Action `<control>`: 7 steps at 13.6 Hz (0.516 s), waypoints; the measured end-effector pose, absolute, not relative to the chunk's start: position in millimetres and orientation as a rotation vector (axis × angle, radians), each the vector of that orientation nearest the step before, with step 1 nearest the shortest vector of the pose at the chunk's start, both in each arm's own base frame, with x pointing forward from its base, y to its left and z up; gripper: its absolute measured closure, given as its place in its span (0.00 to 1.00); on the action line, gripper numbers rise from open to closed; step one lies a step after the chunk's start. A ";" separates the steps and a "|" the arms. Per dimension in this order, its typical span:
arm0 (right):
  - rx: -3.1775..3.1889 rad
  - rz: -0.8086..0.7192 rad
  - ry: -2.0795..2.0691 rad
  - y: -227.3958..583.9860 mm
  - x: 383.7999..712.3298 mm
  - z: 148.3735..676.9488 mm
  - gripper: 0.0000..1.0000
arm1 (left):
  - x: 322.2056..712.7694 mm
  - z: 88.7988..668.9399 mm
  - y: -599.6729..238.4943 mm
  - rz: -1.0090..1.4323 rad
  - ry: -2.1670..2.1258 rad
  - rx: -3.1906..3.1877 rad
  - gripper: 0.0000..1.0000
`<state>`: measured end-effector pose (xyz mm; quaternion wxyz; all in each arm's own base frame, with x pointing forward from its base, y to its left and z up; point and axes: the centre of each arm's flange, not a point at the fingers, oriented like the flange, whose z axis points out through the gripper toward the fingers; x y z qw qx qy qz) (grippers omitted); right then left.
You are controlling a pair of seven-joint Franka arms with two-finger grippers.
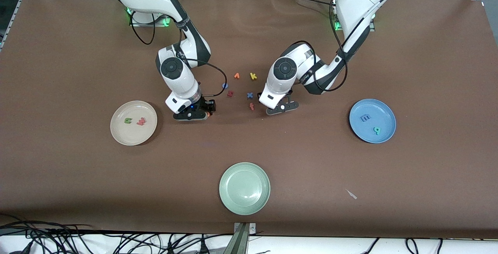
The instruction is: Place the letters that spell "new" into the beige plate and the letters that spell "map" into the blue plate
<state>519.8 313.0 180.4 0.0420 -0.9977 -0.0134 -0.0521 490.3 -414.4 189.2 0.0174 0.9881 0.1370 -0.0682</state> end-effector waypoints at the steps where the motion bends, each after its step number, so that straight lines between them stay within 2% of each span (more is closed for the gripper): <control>1: -3.053 -0.162 -0.045 313.4 518.6 179.6 0.26 | 491.3 188.6 -414.1 -0.212 0.428 3.070 0.33; 7: -3.071 -0.195 -0.182 326.3 511.7 180.5 0.25 | 490.9 177.5 -412.9 -0.236 0.435 3.073 0.42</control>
